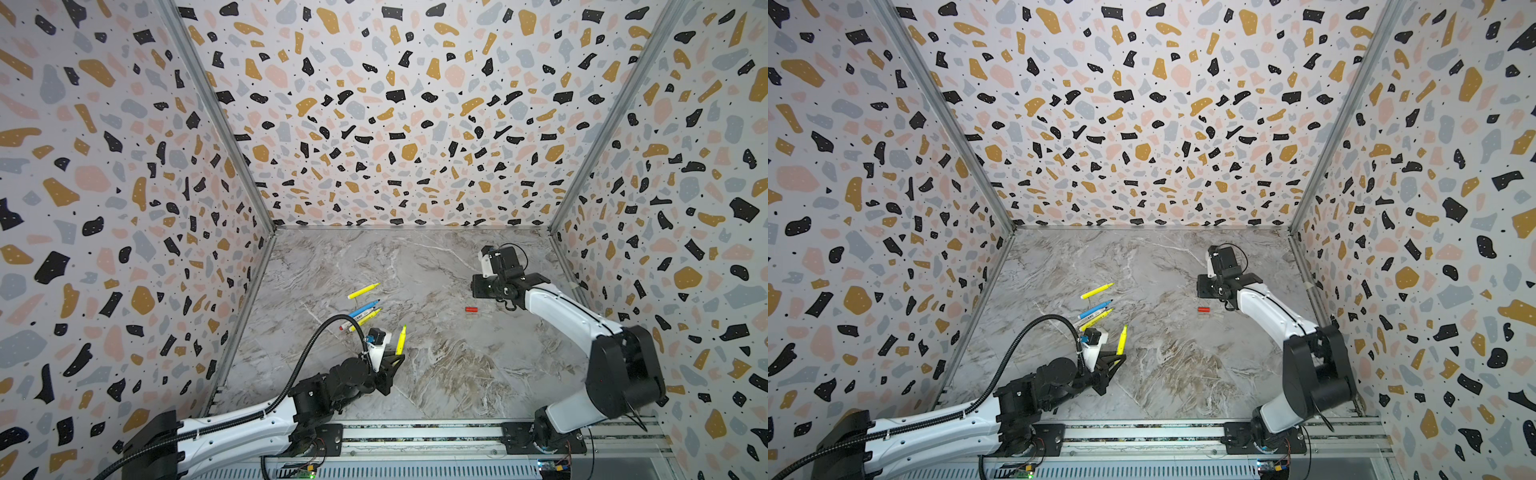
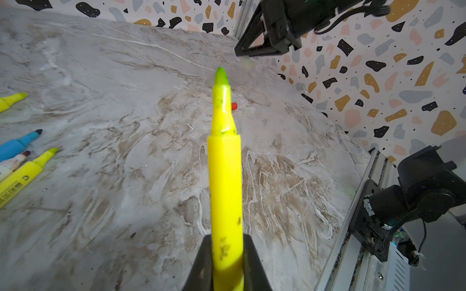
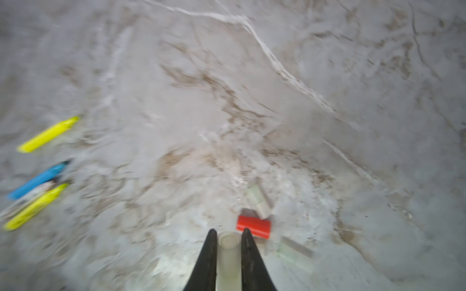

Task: Insert the pens into the pen caps
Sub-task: 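Lift the cap with the right gripper and carry it toward the left gripper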

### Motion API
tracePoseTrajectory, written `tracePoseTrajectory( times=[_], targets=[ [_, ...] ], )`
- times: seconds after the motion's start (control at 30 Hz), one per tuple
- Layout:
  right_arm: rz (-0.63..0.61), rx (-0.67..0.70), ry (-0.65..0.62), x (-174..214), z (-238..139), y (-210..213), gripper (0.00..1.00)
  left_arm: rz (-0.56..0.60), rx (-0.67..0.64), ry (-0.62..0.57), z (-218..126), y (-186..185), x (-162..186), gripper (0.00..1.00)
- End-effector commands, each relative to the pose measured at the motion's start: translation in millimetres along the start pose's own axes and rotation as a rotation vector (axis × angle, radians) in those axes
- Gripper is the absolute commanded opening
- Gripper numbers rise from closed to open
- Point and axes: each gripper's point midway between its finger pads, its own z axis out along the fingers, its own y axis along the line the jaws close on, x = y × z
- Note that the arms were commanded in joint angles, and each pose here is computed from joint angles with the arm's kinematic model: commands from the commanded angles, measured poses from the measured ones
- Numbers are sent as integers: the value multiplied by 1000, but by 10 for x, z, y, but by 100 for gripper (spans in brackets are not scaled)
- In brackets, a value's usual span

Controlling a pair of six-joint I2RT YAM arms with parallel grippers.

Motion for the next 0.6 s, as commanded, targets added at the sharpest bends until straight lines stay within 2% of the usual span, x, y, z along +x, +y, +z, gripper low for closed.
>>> tracePoseTrajectory(
  times=[0.0, 0.27, 0.4, 0.57],
  targets=[
    [-40, -264, -117, -113, -437, 574, 8, -20, 61, -59, 23, -161, -212, 7],
    [-82, -717, -340, 9, -1376, 1397, 10, -112, 212, -141, 105, -480, -412, 7],
    [-77, -870, -443, 111, -1726, 1588, 12, -126, 263, -198, 78, -656, -551, 7],
    [-47, -999, -486, 191, -1900, 1698, 13, -120, 315, -222, 79, -888, -628, 7]
  ],
)
